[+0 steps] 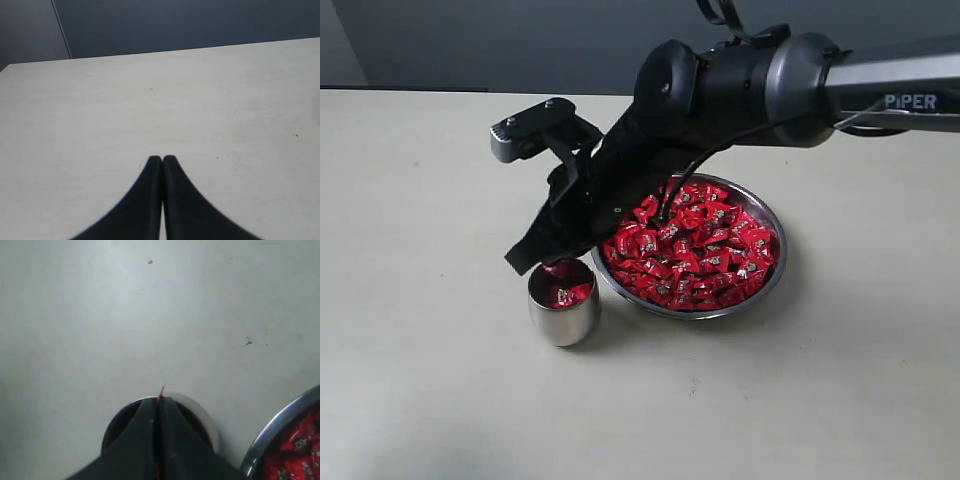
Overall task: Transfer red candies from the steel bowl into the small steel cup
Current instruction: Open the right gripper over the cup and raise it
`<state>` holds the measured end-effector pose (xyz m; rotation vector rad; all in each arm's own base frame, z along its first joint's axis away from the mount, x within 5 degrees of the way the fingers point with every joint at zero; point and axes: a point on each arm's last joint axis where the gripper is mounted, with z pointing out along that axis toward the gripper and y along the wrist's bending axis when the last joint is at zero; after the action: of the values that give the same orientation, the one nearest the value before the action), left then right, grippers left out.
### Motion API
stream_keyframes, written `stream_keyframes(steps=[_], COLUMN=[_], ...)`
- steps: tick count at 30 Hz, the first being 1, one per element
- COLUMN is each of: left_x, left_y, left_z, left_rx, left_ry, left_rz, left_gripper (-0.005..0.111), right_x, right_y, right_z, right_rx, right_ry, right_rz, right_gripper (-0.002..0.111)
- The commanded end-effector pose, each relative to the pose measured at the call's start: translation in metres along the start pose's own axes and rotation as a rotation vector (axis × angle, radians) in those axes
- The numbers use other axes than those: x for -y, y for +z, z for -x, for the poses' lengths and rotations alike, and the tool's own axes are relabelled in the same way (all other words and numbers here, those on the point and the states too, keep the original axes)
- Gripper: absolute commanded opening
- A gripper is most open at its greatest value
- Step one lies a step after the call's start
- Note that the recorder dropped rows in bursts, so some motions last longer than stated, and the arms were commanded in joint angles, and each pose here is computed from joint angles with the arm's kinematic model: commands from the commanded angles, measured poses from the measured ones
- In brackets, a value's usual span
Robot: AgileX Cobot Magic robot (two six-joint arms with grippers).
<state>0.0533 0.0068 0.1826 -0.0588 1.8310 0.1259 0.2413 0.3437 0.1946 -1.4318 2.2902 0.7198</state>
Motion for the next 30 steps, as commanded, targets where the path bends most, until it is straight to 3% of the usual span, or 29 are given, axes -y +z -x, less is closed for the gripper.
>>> stream_keyframes(steps=[1, 8, 14, 20, 25, 30], left_x=[0.000, 0.000, 0.000, 0.000, 0.000, 0.000], left_y=[0.000, 0.000, 0.000, 0.000, 0.000, 0.000], left_z=[0.000, 0.000, 0.000, 0.000, 0.000, 0.000], left_rx=[0.013, 0.013, 0.013, 0.013, 0.013, 0.013], left_ry=[0.001, 0.001, 0.001, 0.001, 0.001, 0.001], left_rz=[-0.004, -0.004, -0.004, -0.004, -0.004, -0.004], left_gripper=[0.000, 0.000, 0.000, 0.000, 0.000, 0.000], right_x=[0.001, 0.001, 0.000, 0.009, 0.043, 0.092], right_y=[0.000, 0.000, -0.002, -0.040, -0.091, -0.121], right_z=[0.001, 0.000, 0.000, 0.009, 0.011, -0.005], right_rx=[0.002, -0.011, -0.009, 0.063, 0.140, 0.154], right_ry=[-0.010, -0.013, -0.013, -0.030, 0.039, 0.196], right_rz=[-0.010, -0.002, -0.004, -0.056, -0.234, -0.382], right_gripper=[0.004, 0.035, 0.034, 0.034, 0.034, 0.034])
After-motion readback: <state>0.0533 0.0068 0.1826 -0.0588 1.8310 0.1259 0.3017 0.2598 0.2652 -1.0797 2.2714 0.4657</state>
